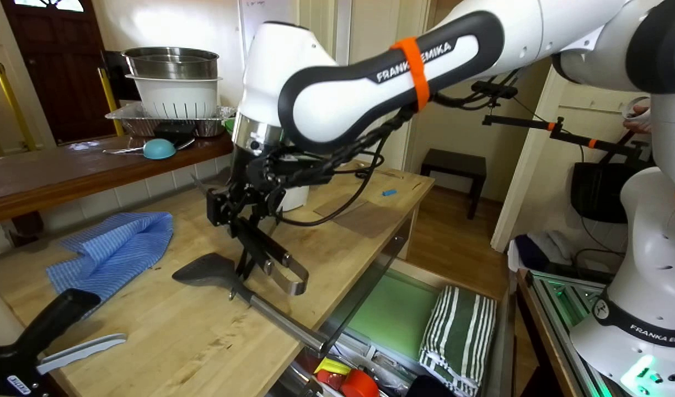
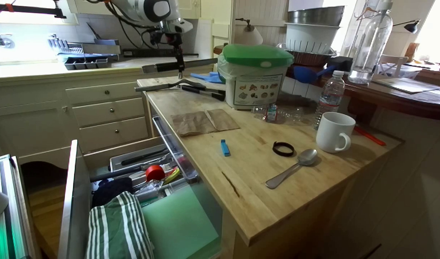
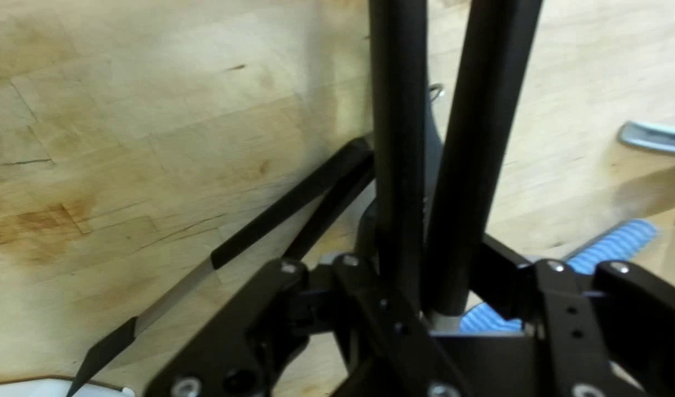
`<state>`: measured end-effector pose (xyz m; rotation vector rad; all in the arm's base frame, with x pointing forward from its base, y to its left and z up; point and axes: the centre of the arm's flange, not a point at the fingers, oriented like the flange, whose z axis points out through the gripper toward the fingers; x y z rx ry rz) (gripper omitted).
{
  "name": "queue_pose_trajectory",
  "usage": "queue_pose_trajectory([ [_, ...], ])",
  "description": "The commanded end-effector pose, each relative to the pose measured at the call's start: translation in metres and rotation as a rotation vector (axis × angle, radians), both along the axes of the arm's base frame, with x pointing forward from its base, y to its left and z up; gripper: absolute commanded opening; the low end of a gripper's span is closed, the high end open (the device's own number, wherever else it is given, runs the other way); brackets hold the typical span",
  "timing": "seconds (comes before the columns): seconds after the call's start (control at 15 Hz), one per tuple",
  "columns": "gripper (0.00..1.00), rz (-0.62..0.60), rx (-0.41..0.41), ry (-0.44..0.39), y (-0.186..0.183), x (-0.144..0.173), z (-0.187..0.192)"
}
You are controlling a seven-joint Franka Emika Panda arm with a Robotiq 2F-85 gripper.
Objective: Move the serrated tongs to the right.
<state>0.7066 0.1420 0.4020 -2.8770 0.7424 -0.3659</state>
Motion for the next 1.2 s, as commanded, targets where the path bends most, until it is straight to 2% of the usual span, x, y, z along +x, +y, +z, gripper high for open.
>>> queue_pose_trajectory([
  [0.0,0.14,0.069,0.092,0.109,-0.016,-0.045,0.046],
  [0.07,0.14,0.098,0.092,0.152,-0.021,-0.055,0.054],
  [0.13,0.14,0.124,0.056,0.191,-0.027,-0.068,0.064],
  [0.33,0.14,0.183,-0.065,0.297,-0.042,-0.105,0.098],
  [0.53,0.14,0.266,-0.199,0.388,-0.041,-0.141,0.128],
  [0.73,0.14,0.318,-0.281,0.423,-0.034,-0.168,0.145],
  [0.87,0.14,0.347,-0.288,0.420,-0.031,-0.172,0.149],
  [0.93,0.39,0.309,-0.260,0.409,-0.029,-0.157,0.148],
  [1.13,0.39,0.330,-0.268,0.410,-0.026,-0.163,0.149],
])
